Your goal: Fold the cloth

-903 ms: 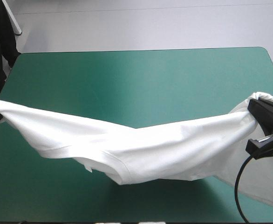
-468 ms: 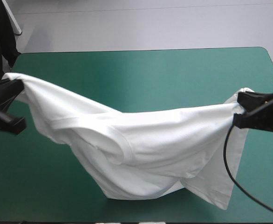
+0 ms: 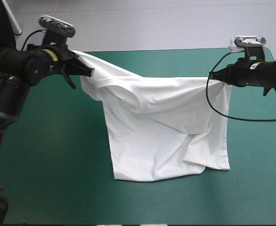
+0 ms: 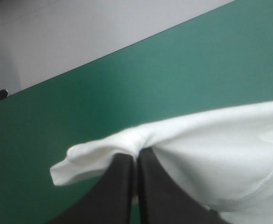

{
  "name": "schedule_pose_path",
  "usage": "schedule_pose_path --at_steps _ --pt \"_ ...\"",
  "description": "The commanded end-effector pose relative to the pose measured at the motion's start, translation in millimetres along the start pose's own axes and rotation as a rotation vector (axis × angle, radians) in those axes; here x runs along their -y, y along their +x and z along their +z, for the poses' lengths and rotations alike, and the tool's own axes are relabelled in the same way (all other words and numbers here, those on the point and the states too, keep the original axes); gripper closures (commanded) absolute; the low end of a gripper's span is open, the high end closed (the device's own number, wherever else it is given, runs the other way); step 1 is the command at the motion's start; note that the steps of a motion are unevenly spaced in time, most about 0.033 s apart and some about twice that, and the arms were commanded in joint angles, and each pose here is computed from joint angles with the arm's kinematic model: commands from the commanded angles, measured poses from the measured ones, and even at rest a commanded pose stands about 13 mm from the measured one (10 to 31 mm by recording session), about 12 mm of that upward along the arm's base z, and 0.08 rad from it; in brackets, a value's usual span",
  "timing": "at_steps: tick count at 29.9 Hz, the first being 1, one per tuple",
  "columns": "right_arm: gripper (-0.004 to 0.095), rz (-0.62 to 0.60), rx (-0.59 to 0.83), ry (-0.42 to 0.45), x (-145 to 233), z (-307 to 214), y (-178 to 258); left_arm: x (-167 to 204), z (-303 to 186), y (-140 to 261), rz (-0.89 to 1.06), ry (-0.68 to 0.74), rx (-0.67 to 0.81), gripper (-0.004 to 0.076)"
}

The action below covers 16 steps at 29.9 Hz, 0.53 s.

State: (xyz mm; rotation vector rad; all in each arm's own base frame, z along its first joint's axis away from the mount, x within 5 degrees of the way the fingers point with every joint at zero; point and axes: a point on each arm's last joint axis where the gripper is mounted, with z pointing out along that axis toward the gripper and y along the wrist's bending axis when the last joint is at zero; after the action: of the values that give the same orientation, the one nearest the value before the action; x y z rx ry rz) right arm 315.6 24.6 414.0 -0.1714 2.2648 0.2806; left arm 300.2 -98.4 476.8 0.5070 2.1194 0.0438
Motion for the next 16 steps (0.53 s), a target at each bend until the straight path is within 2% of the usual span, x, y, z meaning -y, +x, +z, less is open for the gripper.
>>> schedule_pose_path --at_steps 1,6,9,12,13,16 --pt "0.0922 -0.016 0.076 0.017 12.5 33.5 -21.9 -6.6 33.1 -12.9 -0.017 -0.037 0.101 0.0733" --pt "0.0920 -0.011 0.028 0.017 29.0 93.6 -33.6 -12.9 90.9 -8.1 -0.027 -0.053 0.090 0.0733" --pt "0.0858 0.011 -0.035 -0.020 35.3 126.2 -35.0 -17.0 118.2 0.8 -0.040 -0.053 0.047 0.0728" --pt "0.0673 0.021 -0.045 -0.054 37.7 146.0 -39.2 -18.5 137.7 8.7 -0.055 -0.045 0.010 0.0675" --pt "0.0557 0.023 -0.041 -0.060 38.7 151.7 -41.2 -20.1 144.7 11.9 -0.066 -0.041 -0.003 0.0630" --pt "0.0302 0.019 -0.013 -0.050 42.1 160.2 -46.0 -24.9 159.5 17.9 -0.089 -0.028 -0.013 0.0491"
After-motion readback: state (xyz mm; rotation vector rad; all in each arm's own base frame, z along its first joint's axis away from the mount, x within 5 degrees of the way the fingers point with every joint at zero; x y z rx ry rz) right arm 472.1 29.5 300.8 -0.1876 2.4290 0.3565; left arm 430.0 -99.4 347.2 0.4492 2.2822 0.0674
